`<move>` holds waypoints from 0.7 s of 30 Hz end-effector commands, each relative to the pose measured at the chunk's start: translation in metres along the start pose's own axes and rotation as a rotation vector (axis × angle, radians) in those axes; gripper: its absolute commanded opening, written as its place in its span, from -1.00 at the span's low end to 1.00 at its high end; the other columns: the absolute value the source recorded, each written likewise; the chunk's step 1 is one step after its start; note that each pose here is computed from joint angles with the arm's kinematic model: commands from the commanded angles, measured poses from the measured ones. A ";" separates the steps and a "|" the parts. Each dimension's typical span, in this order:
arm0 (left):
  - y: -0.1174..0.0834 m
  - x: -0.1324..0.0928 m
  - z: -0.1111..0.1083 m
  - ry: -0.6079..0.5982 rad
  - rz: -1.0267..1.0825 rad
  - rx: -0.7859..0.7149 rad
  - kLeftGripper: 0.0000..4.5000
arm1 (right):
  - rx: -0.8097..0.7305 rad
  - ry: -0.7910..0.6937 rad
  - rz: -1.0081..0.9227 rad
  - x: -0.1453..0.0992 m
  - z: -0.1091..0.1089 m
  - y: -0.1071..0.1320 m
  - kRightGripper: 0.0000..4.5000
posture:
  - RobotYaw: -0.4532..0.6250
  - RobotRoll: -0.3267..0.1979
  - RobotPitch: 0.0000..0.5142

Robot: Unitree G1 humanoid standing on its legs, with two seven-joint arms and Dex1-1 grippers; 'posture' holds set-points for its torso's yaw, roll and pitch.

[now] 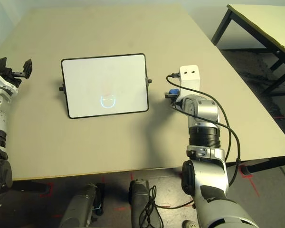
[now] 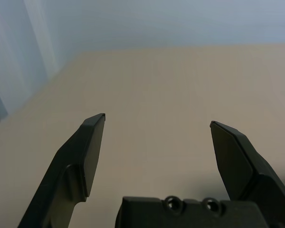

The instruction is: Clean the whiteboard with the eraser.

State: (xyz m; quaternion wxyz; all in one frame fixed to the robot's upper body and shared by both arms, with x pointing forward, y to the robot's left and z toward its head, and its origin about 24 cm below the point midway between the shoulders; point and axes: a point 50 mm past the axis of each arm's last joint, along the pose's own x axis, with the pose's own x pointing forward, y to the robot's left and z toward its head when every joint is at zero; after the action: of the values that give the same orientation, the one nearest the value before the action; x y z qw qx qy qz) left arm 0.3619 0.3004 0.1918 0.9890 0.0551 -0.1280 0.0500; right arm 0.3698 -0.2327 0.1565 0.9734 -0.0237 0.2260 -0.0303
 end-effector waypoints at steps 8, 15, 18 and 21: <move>-0.015 -0.002 -0.020 0.084 -0.031 -0.039 1.00 | 0.023 -0.040 0.086 0.009 -0.007 -0.003 0.59 | -0.15 0.25 -0.21; -0.015 -0.004 -0.021 0.087 -0.023 -0.047 1.00 | 0.090 -0.288 -0.010 0.003 0.018 -0.034 0.99 | -0.17 0.25 -0.14; -0.015 -0.005 -0.025 0.094 -0.016 -0.037 1.00 | 0.100 -0.450 -0.134 -0.002 0.028 -0.060 0.99 | -0.19 0.25 -0.10; -0.015 -0.007 -0.030 0.098 0.005 -0.032 1.00 | 0.098 -0.525 -0.207 -0.004 0.024 -0.078 0.99 | -0.21 0.25 -0.09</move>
State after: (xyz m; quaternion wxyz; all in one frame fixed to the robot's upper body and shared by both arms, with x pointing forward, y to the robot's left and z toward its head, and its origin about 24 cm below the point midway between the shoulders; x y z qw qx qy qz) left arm 0.3665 0.2860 0.1706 0.9942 0.0343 -0.0933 0.0415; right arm 0.3756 -0.2999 0.1896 0.9931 -0.0140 -0.0239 -0.1136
